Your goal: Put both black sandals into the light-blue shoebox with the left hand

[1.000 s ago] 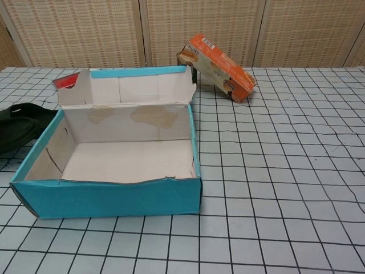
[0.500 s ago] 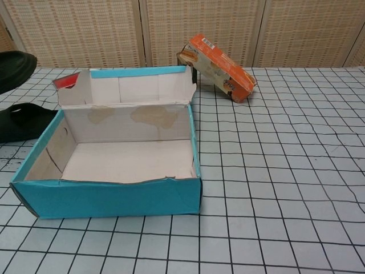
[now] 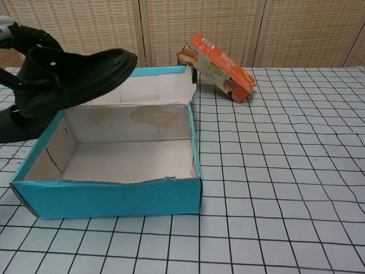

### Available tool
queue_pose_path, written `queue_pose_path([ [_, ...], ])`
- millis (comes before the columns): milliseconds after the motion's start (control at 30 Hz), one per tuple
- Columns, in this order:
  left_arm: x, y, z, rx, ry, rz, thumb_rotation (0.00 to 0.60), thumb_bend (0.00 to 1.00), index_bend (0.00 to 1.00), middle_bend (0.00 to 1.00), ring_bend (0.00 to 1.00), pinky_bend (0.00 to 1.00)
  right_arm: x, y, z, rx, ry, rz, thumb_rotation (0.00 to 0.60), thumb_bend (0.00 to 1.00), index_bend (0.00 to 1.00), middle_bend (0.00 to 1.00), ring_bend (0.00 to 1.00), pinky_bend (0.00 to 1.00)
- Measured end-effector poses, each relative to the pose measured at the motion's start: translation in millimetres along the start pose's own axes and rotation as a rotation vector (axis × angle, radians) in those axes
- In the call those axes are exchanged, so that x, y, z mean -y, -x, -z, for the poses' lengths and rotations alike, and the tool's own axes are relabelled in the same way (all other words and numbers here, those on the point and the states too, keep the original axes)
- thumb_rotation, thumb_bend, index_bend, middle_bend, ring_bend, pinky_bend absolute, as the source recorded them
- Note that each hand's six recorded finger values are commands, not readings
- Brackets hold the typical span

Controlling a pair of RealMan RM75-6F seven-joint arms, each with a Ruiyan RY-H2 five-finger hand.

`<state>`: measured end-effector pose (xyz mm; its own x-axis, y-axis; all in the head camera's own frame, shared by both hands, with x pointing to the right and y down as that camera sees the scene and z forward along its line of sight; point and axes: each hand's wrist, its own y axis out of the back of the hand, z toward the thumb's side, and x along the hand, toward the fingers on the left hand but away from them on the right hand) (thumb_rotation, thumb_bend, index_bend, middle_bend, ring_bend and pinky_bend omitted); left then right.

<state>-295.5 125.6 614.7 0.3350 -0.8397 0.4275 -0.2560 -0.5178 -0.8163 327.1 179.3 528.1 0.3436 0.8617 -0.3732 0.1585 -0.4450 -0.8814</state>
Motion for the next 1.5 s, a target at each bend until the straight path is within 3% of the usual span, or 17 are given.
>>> queue_pose_path([
  [400, 54.6, -25.0, -36.9, -0.004, -0.018, 0.154, 0.600, 0.57, 0.64, 0.71, 0.71, 0.69, -9.3, -2.1, 2.5, 0.000, 0.001, 0.025, 0.539, 0.12, 0.00, 0.00, 0.00, 0.00],
  [800, 30.1, -34.3, -76.6, 0.036, 0.043, 0.068, 0.600, 0.57, 0.61, 0.71, 0.71, 0.70, -1.3, -5.0, 16.9, 0.027, 0.009, -0.009, 0.538, 0.12, 0.00, 0.00, 0.00, 0.00],
  [1100, 43.4, -36.2, -84.0, 0.032, 0.100, 0.165, 0.600, 0.56, 0.60, 0.71, 0.72, 0.71, 0.1, -4.5, 20.9, 0.033, 0.004, -0.018, 0.539, 0.12, 0.00, 0.00, 0.00, 0.00],
  [1500, 52.0, -38.6, -84.2, -0.002, 0.081, 0.201, 0.600, 0.55, 0.60, 0.77, 0.78, 0.78, 1.8, -4.8, 22.4, 0.040, 0.001, -0.027, 0.539, 0.12, 0.00, 0.00, 0.00, 0.00],
])
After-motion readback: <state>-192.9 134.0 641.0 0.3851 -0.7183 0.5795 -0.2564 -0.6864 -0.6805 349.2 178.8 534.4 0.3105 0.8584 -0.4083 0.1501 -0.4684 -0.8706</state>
